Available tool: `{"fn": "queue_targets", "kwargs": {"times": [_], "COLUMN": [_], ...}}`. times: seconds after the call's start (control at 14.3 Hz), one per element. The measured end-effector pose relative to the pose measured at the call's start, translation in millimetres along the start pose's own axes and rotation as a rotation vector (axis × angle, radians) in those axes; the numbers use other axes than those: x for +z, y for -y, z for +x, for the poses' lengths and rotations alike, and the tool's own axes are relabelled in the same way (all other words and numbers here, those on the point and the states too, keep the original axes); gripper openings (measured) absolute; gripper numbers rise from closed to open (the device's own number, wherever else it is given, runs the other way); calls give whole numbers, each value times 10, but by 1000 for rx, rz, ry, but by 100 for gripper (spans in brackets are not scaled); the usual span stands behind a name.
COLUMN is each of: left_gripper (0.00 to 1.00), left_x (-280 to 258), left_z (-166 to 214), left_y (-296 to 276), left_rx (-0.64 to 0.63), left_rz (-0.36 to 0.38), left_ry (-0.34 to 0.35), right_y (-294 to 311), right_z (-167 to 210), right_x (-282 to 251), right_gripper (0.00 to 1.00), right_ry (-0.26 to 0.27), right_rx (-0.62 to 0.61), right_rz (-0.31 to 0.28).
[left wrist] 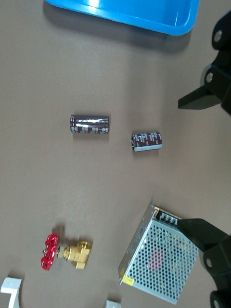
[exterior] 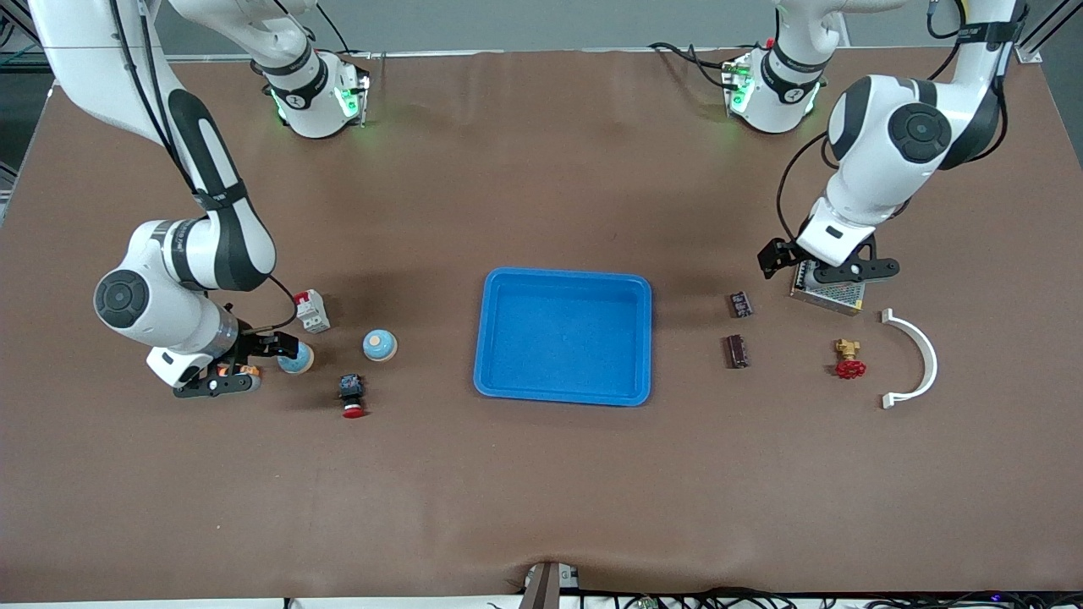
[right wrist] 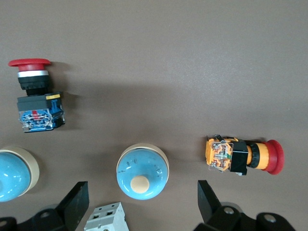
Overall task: Place electrolytic capacitor and blue bell in tray
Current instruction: 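Lower the right gripper over a blue bell while the left gripper lowers over capacitors, then close the right gripper on the blue bell while the left gripper grasps a capacitor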
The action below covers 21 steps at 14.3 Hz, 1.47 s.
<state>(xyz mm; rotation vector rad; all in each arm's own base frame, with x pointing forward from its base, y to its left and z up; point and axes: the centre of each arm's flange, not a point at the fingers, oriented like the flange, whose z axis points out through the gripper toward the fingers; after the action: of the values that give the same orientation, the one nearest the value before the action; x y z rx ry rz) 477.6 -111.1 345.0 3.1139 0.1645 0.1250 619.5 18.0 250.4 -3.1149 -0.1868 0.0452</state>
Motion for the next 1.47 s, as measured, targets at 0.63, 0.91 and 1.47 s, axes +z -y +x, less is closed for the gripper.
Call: {"fn": "queue_targets", "kwargs": {"times": [0.63, 0.91, 1.47], "left_gripper": [100, 100, 100], "left_x": [406, 535, 876], "left_z": [-70, -67, -64], "left_y": [-36, -61, -162], "left_rx": [-4, -41, -97], "left_rz": [-2, -8, -36], "left_ry": [35, 37, 18], "right_y": [-25, 4, 0], "right_z": [-54, -60, -84], "right_x": [383, 444, 587], "right_gripper": [100, 100, 100], "right_ry": [22, 30, 51], "right_rx": [-6, -13, -13], "right_rz": [-6, -6, -6]}}
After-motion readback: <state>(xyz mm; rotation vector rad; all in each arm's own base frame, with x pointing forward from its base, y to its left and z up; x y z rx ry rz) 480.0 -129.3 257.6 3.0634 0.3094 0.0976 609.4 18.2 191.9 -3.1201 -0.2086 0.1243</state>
